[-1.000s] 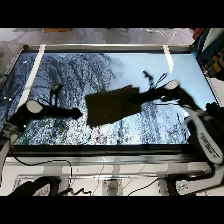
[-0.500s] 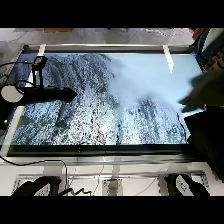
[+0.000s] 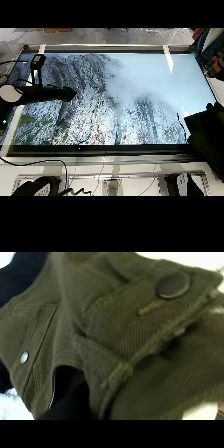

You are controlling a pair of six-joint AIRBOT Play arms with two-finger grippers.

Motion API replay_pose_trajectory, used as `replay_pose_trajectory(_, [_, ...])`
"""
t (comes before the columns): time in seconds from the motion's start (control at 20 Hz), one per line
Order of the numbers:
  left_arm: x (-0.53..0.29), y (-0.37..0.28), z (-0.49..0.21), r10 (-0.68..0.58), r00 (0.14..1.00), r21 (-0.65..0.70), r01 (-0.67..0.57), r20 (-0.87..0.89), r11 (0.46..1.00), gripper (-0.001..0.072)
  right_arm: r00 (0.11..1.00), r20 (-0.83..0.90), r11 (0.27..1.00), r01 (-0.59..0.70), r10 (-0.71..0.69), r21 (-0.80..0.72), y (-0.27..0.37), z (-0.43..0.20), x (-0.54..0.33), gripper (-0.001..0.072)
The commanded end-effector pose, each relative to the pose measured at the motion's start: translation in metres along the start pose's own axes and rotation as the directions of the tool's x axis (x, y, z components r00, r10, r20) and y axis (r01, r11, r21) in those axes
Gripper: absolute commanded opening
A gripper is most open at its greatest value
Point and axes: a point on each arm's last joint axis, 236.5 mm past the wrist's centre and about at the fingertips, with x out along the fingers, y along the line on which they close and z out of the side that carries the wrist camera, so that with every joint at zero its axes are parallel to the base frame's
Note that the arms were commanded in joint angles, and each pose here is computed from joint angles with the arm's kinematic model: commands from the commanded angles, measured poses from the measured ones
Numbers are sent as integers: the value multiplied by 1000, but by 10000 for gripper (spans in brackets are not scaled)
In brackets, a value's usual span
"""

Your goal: Fold the clothes and pants, and hang the long-sleeved shirts on hangers.

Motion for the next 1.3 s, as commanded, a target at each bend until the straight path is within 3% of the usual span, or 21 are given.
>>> replay_pose_trajectory(0.0, [0,0,1,1,1000,1,-1,2,1000,698,997,-5,992,71,-71,105,-23,-2,-2,510])
replay_pose_trajectory(0.05, [0,0,0,0,1000,0,0,1,1000,698,997,10,992,69,-70,105,-23,2,-1,651])
replay_pose_trajectory(0.2, [0,0,1,1,1000,0,-1,2,1000,698,998,-1,993,62,-62,101,-20,3,4,666])
replay_pose_trajectory(0.25, [0,0,0,0,1000,0,0,1,1000,698,999,-6,994,41,-41,100,-15,3,6,610])
replay_pose_trajectory(0.3, [0,0,1,1,1000,1,-1,2,1000,698,1000,-12,995,-25,27,97,1,4,9,304])
replay_pose_trajectory(0.35, [0,0,1,1,1000,0,-1,2,1000,698,992,-10,990,-129,130,62,26,5,9,61])
replay_pose_trajectory(0.5, [0,0,1,1,1000,0,-1,2,1000,698,906,-13,889,-417,423,-189,104,4,-8,45])
replay_pose_trajectory(0.75, [0,0,0,1,1000,0,-1,1,1000,698,782,-153,654,-597,604,-465,189,-38,-44,44])
replay_pose_trajectory(0.9, [1,0,0,0,1000,-1,0,-1,1000,698,743,-249,504,-622,621,-599,224,-73,-59,44])
replay_pose_trajectory(1.1, [1,0,0,0,1000,-1,0,-1,1000,698,767,-344,351,-578,541,-737,252,-119,-49,44])
replay_pose_trajectory(1.15, [1,0,0,0,1000,-1,0,-1,1000,698,789,-348,340,-554,506,-760,255,-126,-40,43])
replay_pose_trajectory(1.25, [1,0,0,0,1000,-1,0,-1,1000,698,835,-343,406,-519,431,-752,262,-130,-17,44])
